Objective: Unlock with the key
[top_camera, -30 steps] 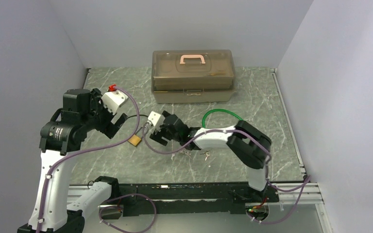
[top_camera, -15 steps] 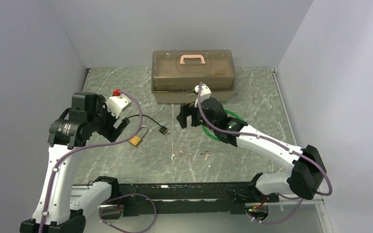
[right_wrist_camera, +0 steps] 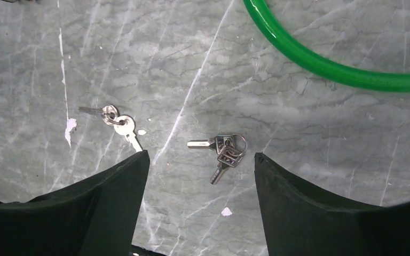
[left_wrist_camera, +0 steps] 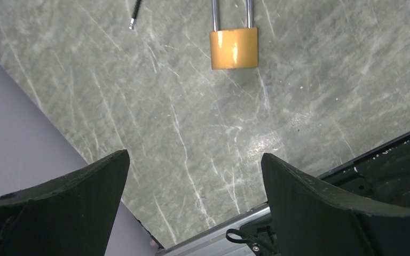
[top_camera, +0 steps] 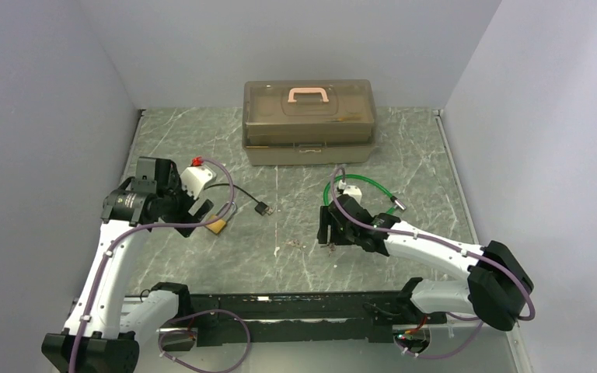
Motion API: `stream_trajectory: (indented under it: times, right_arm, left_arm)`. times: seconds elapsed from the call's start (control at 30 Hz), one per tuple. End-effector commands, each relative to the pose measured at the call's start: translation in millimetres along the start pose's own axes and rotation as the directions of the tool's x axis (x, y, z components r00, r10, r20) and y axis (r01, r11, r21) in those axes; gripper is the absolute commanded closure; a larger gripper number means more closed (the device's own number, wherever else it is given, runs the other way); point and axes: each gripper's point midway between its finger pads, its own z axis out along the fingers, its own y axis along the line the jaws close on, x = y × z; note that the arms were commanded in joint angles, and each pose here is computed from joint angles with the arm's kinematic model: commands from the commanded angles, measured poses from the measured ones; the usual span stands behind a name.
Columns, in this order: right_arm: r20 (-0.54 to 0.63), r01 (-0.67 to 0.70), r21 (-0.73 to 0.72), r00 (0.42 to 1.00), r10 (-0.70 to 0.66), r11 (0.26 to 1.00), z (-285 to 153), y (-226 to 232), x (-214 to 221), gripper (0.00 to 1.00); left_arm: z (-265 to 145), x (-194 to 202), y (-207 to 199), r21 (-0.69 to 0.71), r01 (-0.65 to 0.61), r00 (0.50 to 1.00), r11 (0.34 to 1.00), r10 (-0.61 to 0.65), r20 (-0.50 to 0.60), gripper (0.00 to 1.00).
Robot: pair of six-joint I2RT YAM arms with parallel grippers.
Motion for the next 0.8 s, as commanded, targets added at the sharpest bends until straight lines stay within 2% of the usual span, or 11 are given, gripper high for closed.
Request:
stream_trajectory:
  times: [0.0, 0.2, 0.43, 0.57, 0.77]
  right_arm:
    - [0.022, -0.053, 0.011, 0.998, 0.053, 0.999, 5.0, 2.1, -4.2, 0.28]
    - [-0.024, -0.045, 0.027, 0.999, 0.045, 0.999, 22.3, 4.8, 3.8, 0.41]
    - [-0.047, -0.046, 0.034, 0.998, 0.047, 0.998, 32.7, 6.6, 8.9, 0.49]
    - [-0.057, -0.048, 0.004, 0.997, 0.048, 0.999, 33.2, 14.1, 10.9, 0.6]
    - [-0.033, -0.018, -0.024, 0.999, 0.017, 1.0, 31.6, 31.0, 0.4, 0.61]
  left_arm:
    - [7.3, 1.6, -0.1, -0.002, -0.002, 1.0, 1.0, 0.002, 0.011, 0.01]
    - [9.1, 9.1, -5.9, 0.011, -0.001, 1.0, 1.0, 0.001, 0.001, 0.01]
    - [11.3, 9.3, -8.4, 0.019, 0.003, 1.0, 1.0, -0.003, 0.01, 0.0]
    - [12.6, 9.2, -10.3, 0.028, 0.004, 1.0, 1.0, -0.004, 0.015, 0.01]
    - [17.3, 11.4, -10.3, 0.027, 0.011, 1.0, 1.0, -0.011, 0.006, 0.01]
